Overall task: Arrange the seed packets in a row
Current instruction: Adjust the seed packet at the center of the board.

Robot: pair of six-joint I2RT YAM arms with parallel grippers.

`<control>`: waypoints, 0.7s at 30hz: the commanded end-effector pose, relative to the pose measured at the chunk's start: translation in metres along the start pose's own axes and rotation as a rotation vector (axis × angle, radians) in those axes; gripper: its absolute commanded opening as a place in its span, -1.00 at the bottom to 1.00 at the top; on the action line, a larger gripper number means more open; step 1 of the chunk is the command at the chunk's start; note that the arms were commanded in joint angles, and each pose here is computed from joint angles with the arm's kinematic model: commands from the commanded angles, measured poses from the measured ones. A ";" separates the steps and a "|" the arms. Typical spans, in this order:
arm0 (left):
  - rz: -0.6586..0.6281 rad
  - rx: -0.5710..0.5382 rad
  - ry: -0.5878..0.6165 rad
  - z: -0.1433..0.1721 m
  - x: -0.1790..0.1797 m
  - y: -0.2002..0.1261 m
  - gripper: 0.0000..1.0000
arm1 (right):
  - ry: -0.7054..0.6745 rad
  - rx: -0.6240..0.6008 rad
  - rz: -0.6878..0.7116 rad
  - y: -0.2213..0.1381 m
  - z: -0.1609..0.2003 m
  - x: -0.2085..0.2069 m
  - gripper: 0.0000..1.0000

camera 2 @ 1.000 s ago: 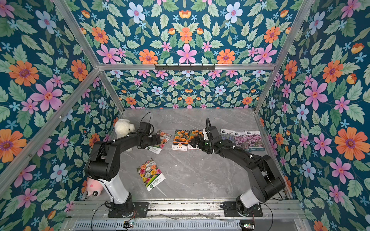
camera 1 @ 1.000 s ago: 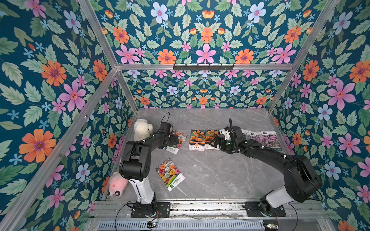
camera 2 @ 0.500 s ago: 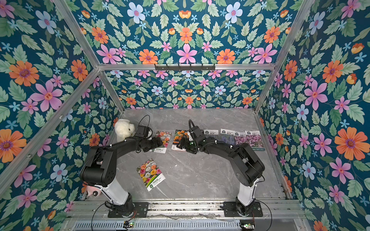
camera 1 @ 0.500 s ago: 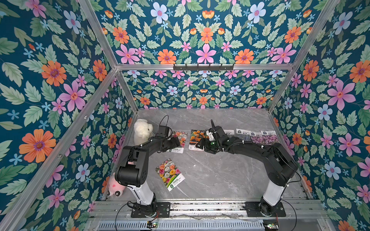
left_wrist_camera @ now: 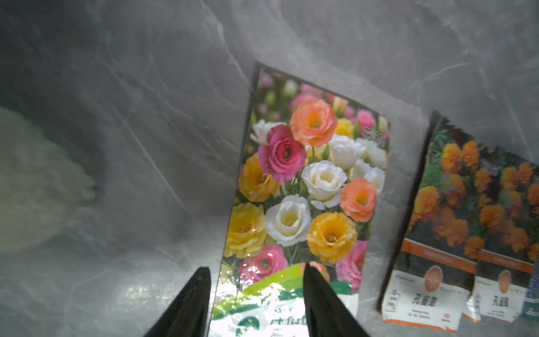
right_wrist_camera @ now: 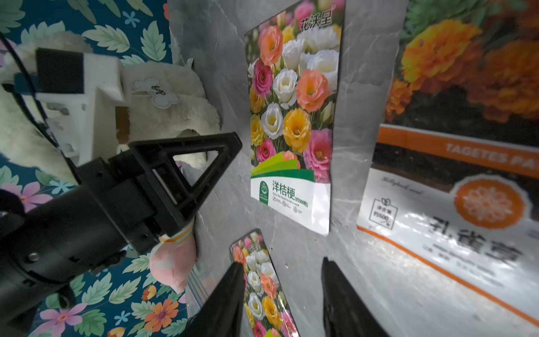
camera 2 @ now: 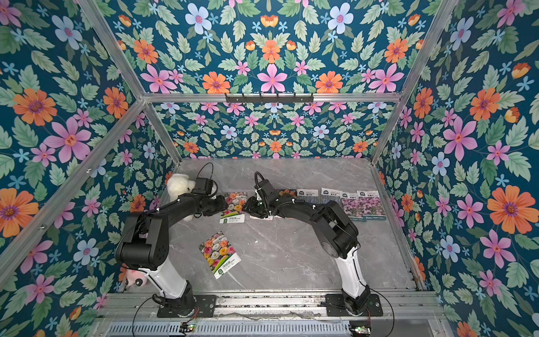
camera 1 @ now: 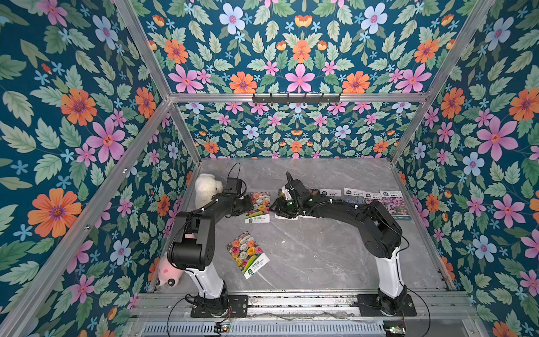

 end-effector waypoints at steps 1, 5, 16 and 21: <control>0.041 0.010 0.008 0.000 -0.003 0.007 -0.05 | 0.018 -0.006 0.041 0.009 -0.004 -0.002 -0.15; 0.034 0.019 0.010 -0.001 -0.002 0.014 -0.22 | 0.026 0.017 0.062 0.025 -0.007 -0.007 -0.29; -0.045 0.094 -0.012 0.017 0.012 0.031 -0.52 | 0.047 0.046 0.093 0.049 -0.013 -0.015 -0.35; -0.070 0.116 -0.021 0.024 0.016 0.033 -0.57 | 0.053 0.053 0.118 0.053 -0.012 -0.021 -0.35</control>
Point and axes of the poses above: each gripper's point midway between its finger pads, its own y axis out along the fingers, its own x axis along the line the jaws close on, z = x × y, the point moved 8 cm from there along -y, back along the fingers, and after that the axes turned 5 degrees about y, right-handed, at the moved point
